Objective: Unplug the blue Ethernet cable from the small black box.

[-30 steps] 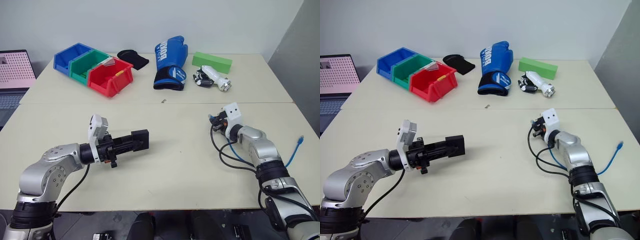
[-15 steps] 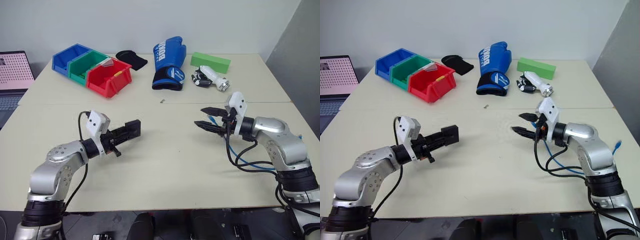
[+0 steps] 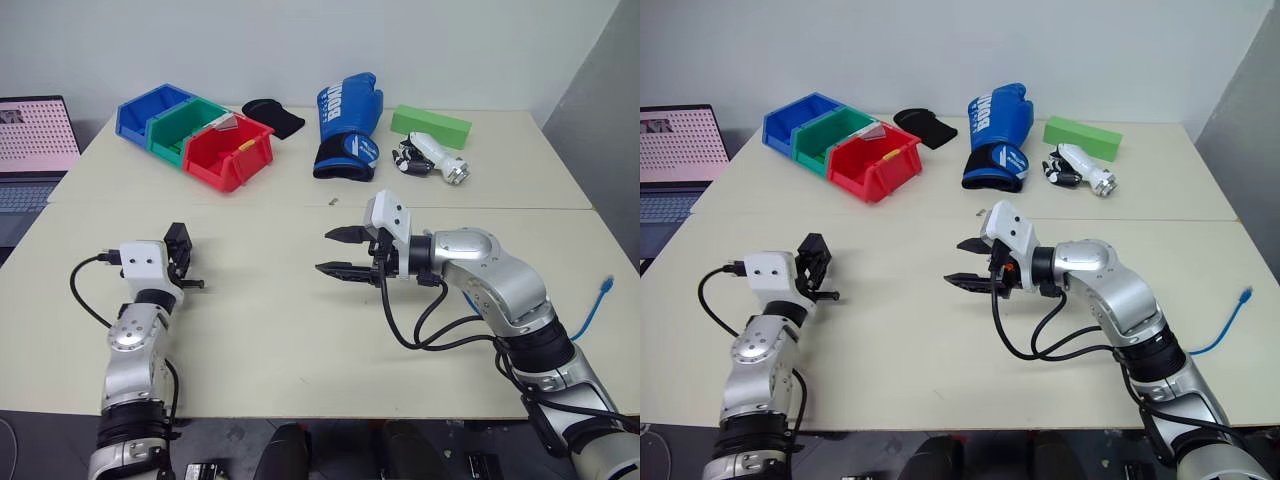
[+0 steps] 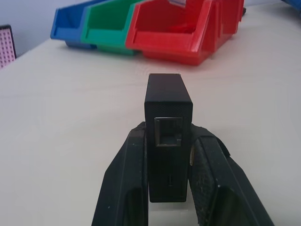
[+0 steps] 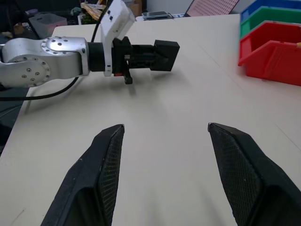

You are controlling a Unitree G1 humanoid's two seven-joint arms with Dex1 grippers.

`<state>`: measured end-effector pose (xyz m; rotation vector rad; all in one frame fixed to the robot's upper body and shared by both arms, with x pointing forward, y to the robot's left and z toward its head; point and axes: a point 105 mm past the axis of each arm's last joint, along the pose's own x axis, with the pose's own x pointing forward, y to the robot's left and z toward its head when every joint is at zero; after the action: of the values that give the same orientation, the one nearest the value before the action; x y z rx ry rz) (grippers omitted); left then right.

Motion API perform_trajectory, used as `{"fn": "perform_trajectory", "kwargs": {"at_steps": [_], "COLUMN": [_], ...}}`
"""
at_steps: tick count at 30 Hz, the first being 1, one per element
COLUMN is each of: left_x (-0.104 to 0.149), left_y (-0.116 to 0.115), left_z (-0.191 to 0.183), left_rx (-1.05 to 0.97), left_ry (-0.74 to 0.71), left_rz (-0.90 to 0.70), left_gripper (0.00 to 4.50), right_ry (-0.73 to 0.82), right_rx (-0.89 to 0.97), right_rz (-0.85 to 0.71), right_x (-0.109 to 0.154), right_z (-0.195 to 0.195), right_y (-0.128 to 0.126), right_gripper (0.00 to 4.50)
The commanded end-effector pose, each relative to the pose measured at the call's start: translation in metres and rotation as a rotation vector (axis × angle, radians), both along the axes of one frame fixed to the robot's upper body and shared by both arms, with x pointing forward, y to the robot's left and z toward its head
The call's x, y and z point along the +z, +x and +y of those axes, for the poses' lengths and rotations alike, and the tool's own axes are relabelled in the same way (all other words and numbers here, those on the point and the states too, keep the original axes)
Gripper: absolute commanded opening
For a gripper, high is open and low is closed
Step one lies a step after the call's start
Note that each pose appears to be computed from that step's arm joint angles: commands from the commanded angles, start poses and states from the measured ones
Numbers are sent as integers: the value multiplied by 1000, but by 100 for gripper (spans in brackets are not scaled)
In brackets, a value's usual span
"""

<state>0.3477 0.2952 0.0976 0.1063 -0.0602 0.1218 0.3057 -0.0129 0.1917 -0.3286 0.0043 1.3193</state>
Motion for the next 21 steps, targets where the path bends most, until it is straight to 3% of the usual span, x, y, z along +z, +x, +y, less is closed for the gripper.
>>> {"fn": "perform_trajectory", "kwargs": {"at_steps": [1, 6, 17, 19, 21], "left_x": [2, -8, -10, -8, -8], "left_y": [3, -1, -10, -15, -22], "left_z": [-4, -5, -4, -7, -9], "left_rx": [-32, -56, -63, -77, -84], "left_ry": [-7, -10, -44, -20, 18], "left_rz": [-44, -36, -39, -17, 30], "left_gripper": [79, 79, 320, 352, 352], "right_ry": [-3, -17, -25, -29, -36], "right_rx": [41, 52, 48, 39, 19], "right_rz": [-50, -45, -45, -45, -37], "right_x": [11, 8, 8, 6, 2], "right_z": [5, 5, 3, 2, -2], "right_y": [-6, -8, -8, -7, -5], "right_gripper": [301, 301, 304, 304, 304]}}
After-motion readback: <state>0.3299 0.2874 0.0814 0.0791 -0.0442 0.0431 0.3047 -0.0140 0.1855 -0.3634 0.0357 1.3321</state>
